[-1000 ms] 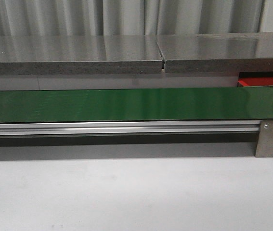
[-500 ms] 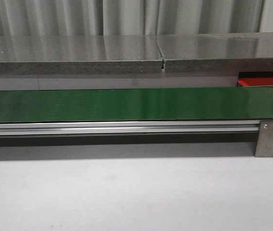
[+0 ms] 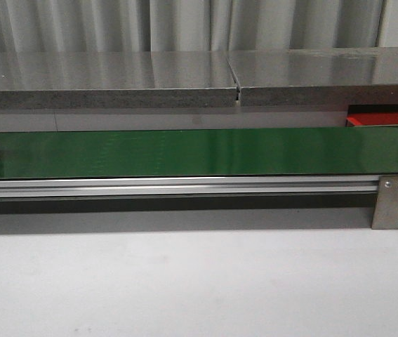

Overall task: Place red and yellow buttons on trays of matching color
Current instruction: 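Grasp a yellow push button from the cluster with the left gripper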

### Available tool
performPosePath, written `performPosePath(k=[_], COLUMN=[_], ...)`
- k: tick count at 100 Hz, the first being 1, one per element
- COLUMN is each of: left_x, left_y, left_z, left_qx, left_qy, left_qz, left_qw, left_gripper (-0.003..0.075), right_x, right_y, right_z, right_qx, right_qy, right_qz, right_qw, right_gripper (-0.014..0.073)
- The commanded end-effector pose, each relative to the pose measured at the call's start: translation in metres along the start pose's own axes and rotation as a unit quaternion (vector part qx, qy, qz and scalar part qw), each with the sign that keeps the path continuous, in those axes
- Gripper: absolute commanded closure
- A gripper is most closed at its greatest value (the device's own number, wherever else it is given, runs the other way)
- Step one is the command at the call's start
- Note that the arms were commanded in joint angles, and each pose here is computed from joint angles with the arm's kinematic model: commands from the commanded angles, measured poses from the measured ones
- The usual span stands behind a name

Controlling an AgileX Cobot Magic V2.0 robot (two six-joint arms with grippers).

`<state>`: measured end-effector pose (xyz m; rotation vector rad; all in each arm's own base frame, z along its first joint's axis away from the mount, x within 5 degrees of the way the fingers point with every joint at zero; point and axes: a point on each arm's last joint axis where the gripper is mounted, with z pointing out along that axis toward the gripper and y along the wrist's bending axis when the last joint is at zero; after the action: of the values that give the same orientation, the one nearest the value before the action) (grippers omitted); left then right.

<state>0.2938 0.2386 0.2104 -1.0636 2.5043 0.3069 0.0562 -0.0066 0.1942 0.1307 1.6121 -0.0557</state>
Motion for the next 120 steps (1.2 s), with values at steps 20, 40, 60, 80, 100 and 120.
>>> performPosePath(k=[20,40,60,80,100,120], left_x=[-0.019,-0.016,-0.014,-0.014,-0.013,-0.017], left_y=[0.000,-0.001,-0.001,-0.001,0.001,0.005], left_z=[-0.005,0.010,0.017,0.017,0.005,-0.035], left_qx=[0.001,0.000,-0.001,-0.001,-0.007,-0.006], left_qy=[-0.048,-0.035,-0.027,-0.025,-0.016,-0.049], left_qz=[0.002,0.004,0.002,0.002,0.000,-0.007], left_qw=[0.999,0.999,1.000,1.000,1.000,0.999], left_gripper=[0.0069,0.0069,0.0151,0.0421,0.0662,0.0730], right_x=[-0.011,-0.011,-0.011,-0.011,-0.011,-0.011], right_y=[0.000,0.000,0.000,0.000,0.000,0.000], right_z=[-0.002,-0.002,-0.002,-0.002,-0.002,-0.002], right_qx=[0.001,0.001,0.001,0.001,0.001,0.001], right_qy=[-0.051,-0.051,-0.051,-0.051,-0.051,-0.051], right_qz=[-0.005,-0.005,-0.005,-0.005,-0.005,-0.005], right_qw=[0.999,0.999,0.999,0.999,0.999,0.999], right_gripper=[0.0662,0.0662,0.0662,0.0662,0.0662,0.0662])
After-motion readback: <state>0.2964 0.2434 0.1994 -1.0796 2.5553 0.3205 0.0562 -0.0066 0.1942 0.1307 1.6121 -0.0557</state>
